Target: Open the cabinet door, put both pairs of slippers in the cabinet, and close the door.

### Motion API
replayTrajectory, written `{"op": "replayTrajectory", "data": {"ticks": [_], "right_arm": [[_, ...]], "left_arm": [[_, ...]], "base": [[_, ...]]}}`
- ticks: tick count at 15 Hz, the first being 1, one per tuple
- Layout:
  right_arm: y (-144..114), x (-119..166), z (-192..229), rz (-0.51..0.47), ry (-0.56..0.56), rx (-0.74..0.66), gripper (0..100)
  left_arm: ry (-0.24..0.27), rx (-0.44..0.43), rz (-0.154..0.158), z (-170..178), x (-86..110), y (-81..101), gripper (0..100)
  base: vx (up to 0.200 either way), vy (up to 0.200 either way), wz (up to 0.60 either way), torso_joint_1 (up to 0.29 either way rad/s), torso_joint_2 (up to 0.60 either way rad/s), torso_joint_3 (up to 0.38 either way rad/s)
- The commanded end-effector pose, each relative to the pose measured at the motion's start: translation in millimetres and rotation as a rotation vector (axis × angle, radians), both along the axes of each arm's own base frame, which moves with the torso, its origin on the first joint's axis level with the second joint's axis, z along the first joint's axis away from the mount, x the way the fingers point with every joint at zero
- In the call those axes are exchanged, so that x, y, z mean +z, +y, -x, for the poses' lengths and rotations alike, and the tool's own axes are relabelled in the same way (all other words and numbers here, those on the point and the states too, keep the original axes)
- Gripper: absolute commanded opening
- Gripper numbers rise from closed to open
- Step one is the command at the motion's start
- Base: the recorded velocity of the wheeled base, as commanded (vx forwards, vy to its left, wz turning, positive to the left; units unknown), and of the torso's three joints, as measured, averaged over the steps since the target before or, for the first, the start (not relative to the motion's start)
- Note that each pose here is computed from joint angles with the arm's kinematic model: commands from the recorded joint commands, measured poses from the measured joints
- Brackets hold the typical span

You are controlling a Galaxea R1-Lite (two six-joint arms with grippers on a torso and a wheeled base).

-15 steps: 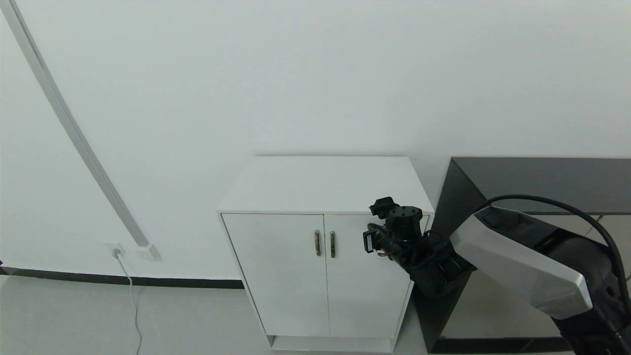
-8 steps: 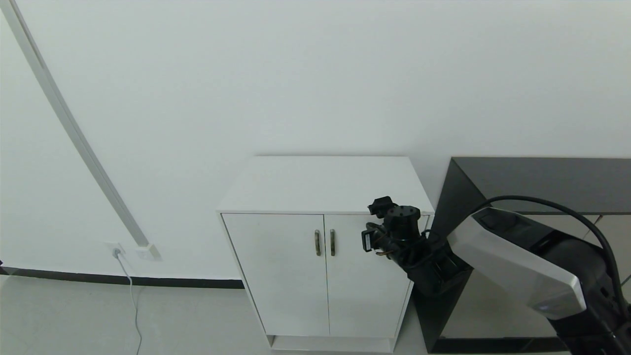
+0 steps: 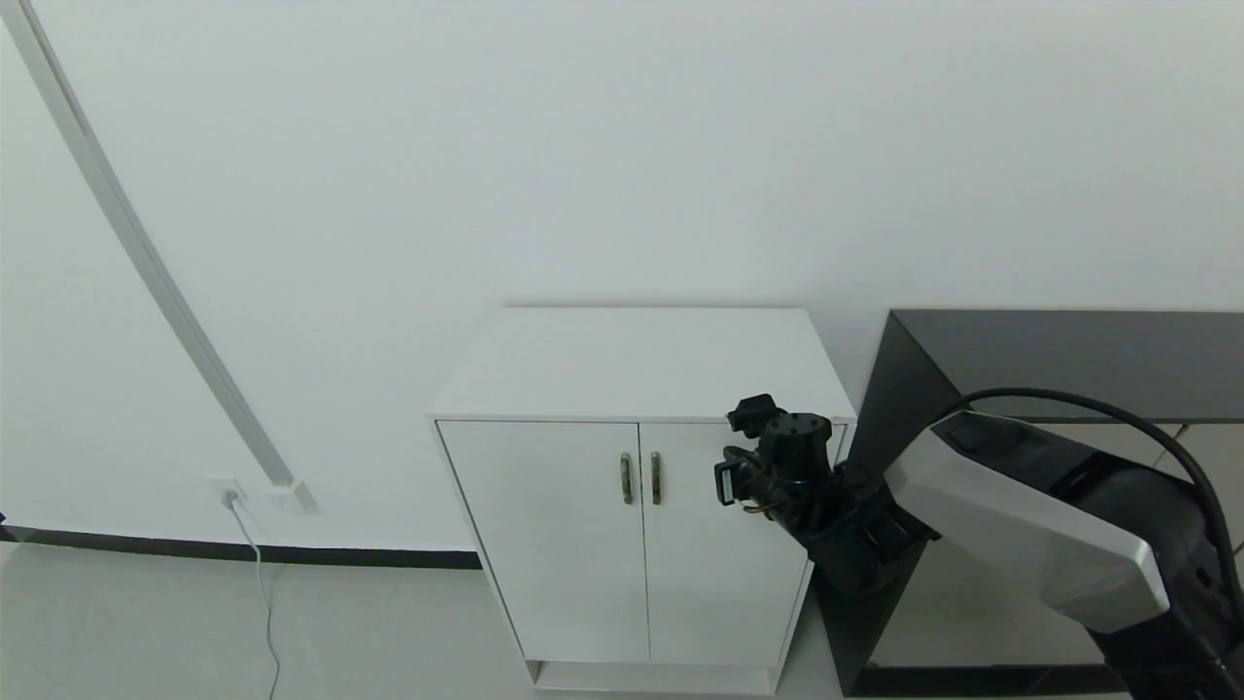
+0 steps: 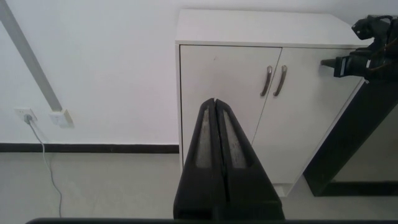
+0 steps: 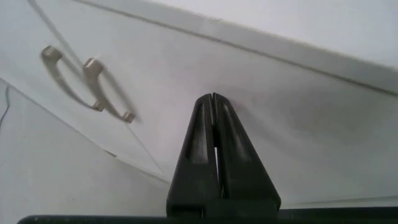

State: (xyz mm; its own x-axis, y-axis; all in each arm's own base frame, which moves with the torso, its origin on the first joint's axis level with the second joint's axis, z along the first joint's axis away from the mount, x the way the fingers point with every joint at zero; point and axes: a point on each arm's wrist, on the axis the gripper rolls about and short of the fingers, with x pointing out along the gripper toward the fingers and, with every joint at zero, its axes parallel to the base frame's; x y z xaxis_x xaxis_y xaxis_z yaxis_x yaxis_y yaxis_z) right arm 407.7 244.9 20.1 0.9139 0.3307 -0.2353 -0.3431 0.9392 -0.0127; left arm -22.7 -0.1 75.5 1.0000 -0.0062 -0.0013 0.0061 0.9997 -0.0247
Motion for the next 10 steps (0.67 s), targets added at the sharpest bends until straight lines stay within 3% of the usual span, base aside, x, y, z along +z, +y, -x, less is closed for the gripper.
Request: {"op": "replayTrajectory", "data": {"ticks": [1, 5, 10], "right_arm": [[-7, 19, 14, -0.01, -0.017, 0.001, 0], [-36, 48, 44, -0.017, -0.035, -0.032, 0], [-91, 86, 90, -0.012, -0.053, -0.146, 0]], "left_arm": [[0.0, -0.001, 0.0, 0, 0.0, 0.0, 0], [0.0, -0.001, 0.0, 0, 0.0, 0.0, 0], [0.0, -0.001, 0.0, 0, 0.0, 0.0, 0]], "base": [[0.0, 0.0, 0.0, 0.0, 0.0, 0.0], [0.0, 0.0, 0.0, 0.0, 0.0, 0.0], [0.0, 0.0, 0.0, 0.0, 0.0, 0.0]]}}
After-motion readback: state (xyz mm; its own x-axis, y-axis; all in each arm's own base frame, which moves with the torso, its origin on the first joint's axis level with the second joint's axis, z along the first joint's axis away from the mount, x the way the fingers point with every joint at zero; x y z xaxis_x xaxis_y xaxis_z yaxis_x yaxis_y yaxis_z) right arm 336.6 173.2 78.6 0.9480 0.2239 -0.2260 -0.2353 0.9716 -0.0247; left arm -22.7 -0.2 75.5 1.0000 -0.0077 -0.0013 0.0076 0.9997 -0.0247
